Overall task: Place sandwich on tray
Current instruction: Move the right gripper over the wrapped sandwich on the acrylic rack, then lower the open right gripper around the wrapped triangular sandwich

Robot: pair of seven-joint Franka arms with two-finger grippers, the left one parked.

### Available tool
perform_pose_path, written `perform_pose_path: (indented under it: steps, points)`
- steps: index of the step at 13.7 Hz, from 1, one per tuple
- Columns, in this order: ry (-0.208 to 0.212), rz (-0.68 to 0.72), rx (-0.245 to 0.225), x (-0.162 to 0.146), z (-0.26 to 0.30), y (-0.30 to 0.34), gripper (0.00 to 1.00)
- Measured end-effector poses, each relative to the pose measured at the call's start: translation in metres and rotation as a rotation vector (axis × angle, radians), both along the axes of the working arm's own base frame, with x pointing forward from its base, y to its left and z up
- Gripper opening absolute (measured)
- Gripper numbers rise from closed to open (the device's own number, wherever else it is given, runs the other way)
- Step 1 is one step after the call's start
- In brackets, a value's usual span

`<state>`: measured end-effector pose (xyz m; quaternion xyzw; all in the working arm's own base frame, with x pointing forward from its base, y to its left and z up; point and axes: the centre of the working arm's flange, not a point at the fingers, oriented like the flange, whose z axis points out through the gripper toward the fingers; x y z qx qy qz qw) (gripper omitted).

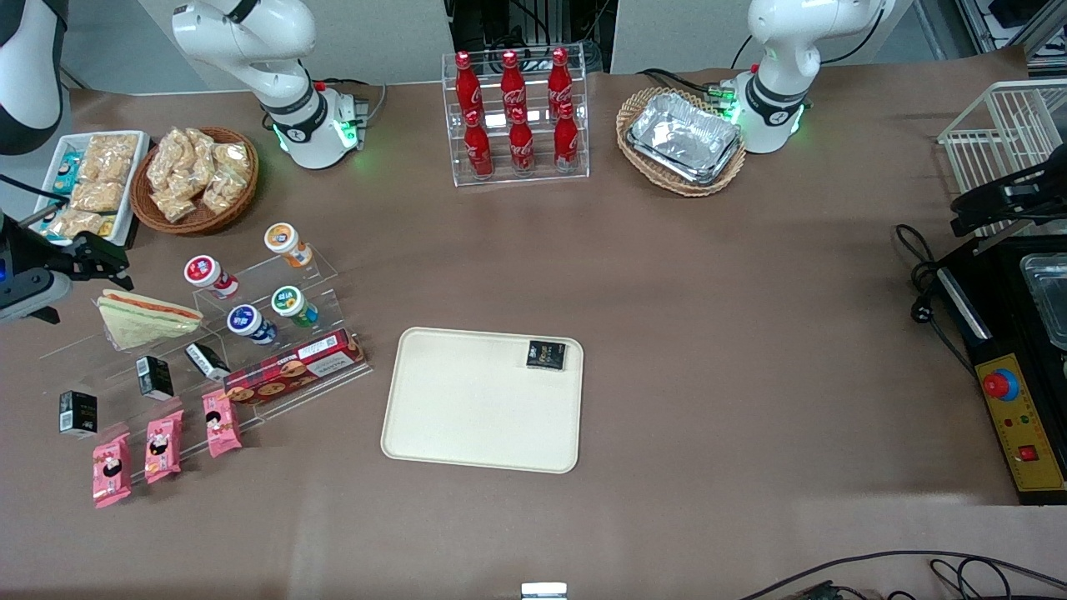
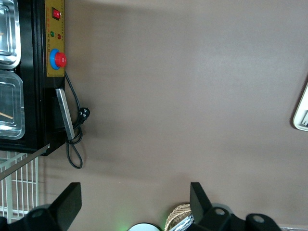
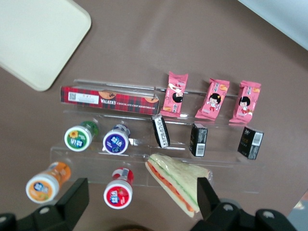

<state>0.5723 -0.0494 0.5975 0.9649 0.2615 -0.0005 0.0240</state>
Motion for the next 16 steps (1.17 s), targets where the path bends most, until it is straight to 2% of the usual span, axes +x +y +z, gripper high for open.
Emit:
perform_pose_path:
  steps: [6, 8, 12, 16]
  points:
    - [0.032, 0.321, -0.001, -0.005, -0.013, -0.028, 1.00]
    - [0.030, 0.421, -0.004, -0.005, -0.025, -0.042, 1.00]
    - [0.000, 0.704, -0.032, 0.000, -0.044, -0.054, 1.00]
    - [0.005, 0.873, -0.037, -0.002, -0.063, -0.066, 1.00]
